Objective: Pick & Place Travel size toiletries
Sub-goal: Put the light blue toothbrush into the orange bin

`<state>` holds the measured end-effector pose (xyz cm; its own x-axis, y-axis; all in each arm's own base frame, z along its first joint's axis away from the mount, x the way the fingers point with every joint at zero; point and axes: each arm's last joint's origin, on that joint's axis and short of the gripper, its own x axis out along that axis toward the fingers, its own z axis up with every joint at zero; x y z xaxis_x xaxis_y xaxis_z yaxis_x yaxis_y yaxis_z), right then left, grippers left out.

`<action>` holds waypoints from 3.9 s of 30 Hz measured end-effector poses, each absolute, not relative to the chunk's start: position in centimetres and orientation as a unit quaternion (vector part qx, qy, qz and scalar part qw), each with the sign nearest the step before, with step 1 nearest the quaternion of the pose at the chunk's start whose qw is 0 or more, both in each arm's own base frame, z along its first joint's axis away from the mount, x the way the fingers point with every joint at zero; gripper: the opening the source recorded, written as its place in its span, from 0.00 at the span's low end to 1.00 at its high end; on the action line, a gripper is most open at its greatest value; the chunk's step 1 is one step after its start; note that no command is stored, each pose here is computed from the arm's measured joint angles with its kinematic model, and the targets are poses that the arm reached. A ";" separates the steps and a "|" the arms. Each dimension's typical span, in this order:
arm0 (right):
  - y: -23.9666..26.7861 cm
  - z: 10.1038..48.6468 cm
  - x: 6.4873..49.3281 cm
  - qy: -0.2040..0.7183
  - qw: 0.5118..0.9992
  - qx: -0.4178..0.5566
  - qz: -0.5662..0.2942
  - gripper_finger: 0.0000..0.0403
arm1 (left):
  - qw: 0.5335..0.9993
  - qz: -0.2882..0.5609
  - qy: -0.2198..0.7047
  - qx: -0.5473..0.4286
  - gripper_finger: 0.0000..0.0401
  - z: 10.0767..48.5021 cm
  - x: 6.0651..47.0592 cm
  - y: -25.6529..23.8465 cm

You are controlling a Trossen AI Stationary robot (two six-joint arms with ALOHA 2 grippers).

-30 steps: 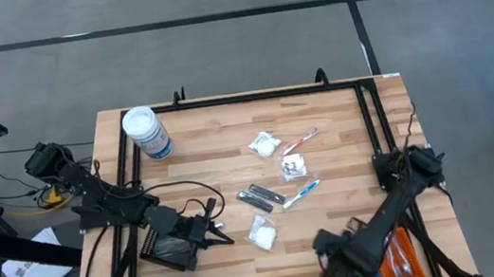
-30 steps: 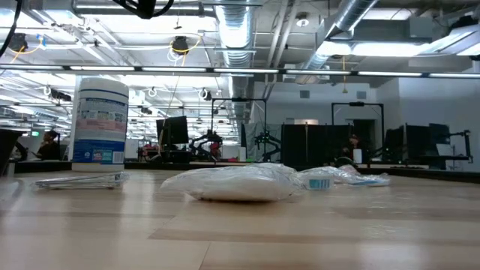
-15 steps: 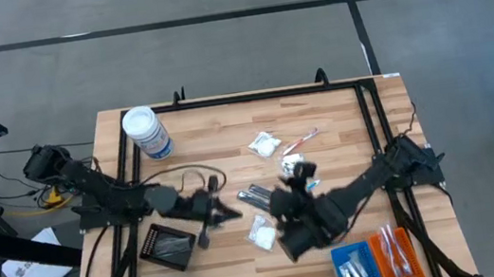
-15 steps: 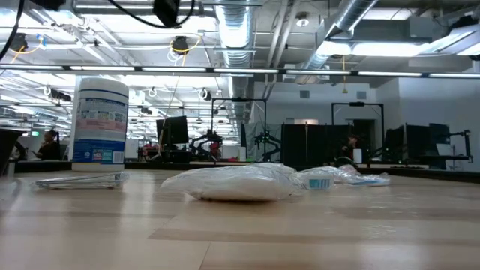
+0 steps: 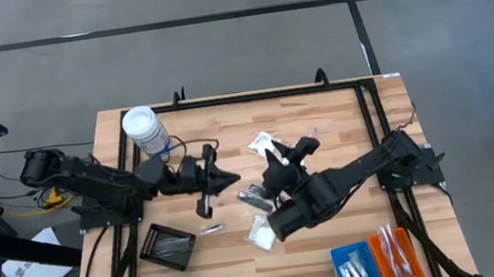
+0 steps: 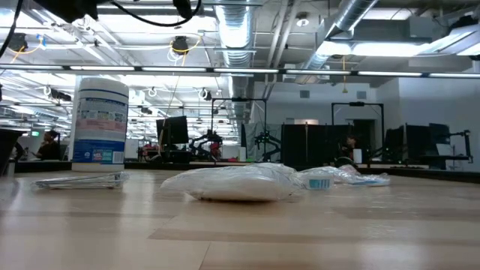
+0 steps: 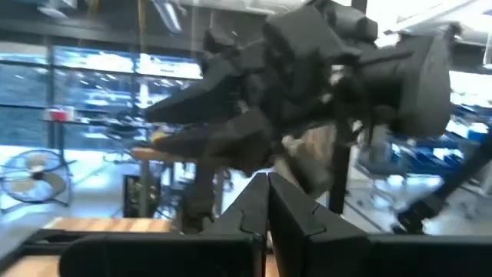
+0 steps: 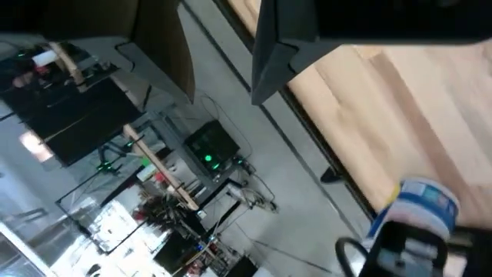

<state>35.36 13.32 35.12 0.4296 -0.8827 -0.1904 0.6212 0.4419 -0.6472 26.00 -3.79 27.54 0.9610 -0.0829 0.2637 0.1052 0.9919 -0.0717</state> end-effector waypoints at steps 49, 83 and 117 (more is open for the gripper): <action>2.4 26.9 28.3 0.261 0.729 -0.170 -0.609 0.31 | 0.991 -0.051 -0.122 -0.030 0.00 27.3 26.1 -3.8; 7.6 30.3 28.1 0.238 0.868 -0.123 -0.419 0.31 | 0.992 -0.036 -0.118 -0.029 0.00 27.2 26.1 -3.7; -2.4 23.5 25.3 0.254 0.927 0.022 -0.276 0.31 | 0.992 -0.036 -0.114 -0.029 0.00 27.2 26.1 -3.7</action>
